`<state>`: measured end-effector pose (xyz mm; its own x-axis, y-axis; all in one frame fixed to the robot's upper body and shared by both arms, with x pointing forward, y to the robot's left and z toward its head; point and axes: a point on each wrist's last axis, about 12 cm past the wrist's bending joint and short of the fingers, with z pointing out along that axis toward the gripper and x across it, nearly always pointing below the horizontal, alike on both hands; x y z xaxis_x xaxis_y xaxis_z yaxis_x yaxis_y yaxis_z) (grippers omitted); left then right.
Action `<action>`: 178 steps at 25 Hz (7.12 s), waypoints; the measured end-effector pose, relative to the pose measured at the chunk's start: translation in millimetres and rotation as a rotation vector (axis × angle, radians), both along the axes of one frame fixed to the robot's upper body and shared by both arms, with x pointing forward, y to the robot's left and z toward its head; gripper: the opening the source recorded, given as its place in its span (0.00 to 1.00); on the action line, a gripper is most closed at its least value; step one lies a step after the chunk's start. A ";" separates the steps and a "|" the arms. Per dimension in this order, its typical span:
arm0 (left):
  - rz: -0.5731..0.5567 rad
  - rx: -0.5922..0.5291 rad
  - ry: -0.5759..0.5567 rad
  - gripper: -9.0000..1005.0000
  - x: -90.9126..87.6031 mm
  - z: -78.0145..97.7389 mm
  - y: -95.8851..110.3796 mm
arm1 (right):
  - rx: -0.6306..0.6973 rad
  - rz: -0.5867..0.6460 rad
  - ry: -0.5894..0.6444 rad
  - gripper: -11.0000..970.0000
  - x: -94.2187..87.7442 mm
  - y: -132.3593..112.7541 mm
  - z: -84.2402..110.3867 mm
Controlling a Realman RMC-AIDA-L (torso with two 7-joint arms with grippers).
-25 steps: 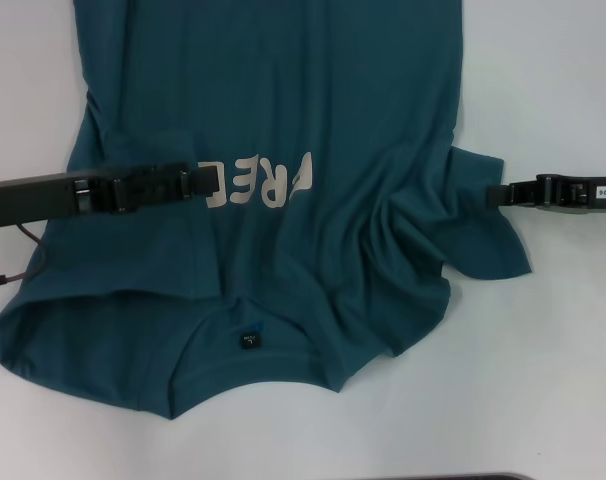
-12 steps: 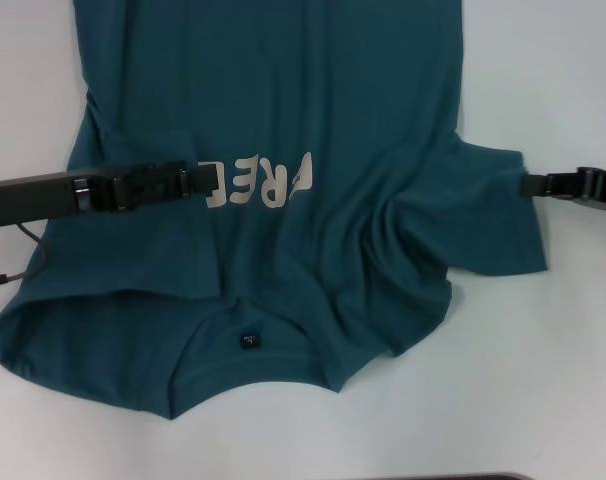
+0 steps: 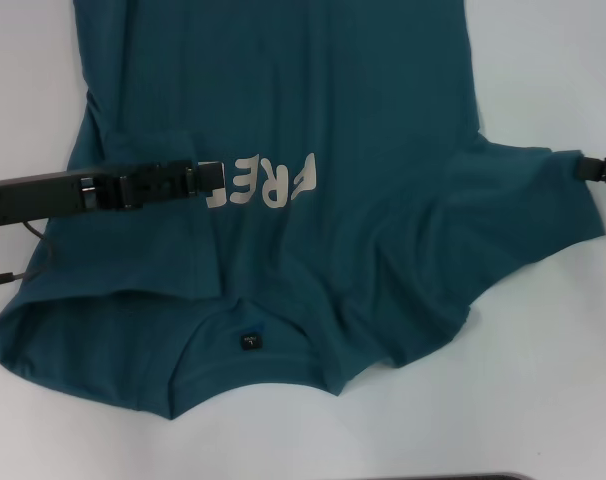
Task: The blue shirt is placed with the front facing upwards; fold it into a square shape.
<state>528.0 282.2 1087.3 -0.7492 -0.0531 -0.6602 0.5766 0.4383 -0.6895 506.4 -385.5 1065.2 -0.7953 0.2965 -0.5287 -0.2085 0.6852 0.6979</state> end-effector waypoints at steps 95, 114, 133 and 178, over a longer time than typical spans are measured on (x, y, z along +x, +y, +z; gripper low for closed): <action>-0.005 0.002 0.013 0.89 1.0 -1.7 0.4 | -0.011 0.284 -0.072 0.73 70.0 101.9 23.8; -0.011 0.007 0.025 0.88 -11.4 -2.6 15.0 | 0.068 0.312 -0.207 0.85 38.4 70.5 26.9; 0.170 0.057 0.135 0.88 -64.8 -14.6 95.1 | 0.081 0.312 -0.207 0.85 43.3 73.5 31.1; 0.245 0.159 0.395 0.89 -95.0 -30.7 124.9 | 0.083 0.281 -0.225 0.85 54.0 62.7 45.4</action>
